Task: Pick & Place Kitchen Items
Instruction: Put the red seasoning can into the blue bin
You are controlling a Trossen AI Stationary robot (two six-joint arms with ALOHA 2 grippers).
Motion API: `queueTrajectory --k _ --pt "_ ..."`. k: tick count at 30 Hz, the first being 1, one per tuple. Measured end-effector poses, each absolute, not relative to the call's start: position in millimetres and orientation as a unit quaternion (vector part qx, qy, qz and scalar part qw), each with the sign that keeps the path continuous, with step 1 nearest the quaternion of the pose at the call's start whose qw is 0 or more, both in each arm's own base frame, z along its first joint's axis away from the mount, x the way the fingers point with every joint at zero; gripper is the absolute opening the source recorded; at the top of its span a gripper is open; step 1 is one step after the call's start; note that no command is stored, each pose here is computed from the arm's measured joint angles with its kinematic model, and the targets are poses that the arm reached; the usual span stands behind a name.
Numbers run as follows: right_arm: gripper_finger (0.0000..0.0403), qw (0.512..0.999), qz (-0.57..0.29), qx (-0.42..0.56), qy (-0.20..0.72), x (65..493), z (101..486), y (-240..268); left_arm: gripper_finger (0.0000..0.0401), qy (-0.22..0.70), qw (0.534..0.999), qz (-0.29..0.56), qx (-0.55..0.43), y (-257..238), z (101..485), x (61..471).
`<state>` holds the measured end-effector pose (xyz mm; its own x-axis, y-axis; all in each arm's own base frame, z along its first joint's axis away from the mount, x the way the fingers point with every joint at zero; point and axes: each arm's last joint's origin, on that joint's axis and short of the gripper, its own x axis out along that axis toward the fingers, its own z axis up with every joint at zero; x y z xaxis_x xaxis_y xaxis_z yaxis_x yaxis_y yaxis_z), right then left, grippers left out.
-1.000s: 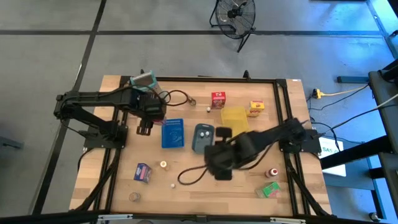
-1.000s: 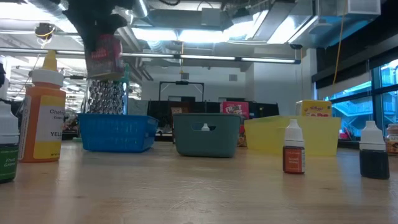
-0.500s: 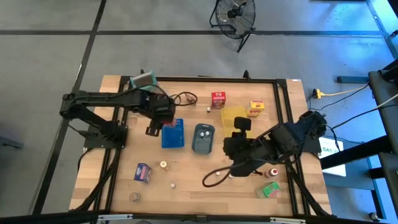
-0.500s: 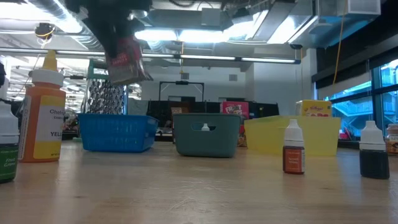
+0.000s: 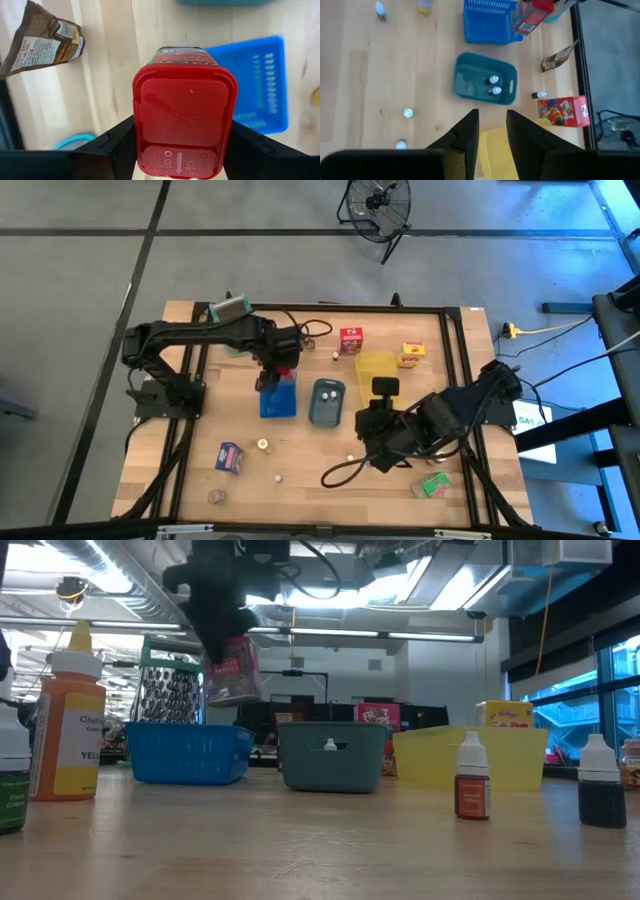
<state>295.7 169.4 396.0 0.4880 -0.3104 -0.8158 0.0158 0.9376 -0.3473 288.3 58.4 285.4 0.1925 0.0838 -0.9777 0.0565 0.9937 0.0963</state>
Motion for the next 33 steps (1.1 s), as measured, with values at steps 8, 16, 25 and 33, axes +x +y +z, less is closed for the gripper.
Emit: queueTrajectory --k 8,16,25,33 --pt "0.0101 0.852 -0.116 -0.137 0.492 283 397 163 0.0223 0.658 0.752 0.035 0.003 62 281 286" --pt "0.0101 0.857 -0.113 -0.131 0.486 279 401 165 0.0223 0.657 0.752 0.04 -0.022 61 278 285" --pt "0.0101 0.858 -0.117 -0.123 0.485 278 401 166 0.0223 0.663 0.747 0.048 -0.014 62 265 284" --pt "0.0101 0.859 -0.12 -0.122 0.483 278 401 166 0.0223 0.659 0.75 0.051 -0.017 62 265 285"
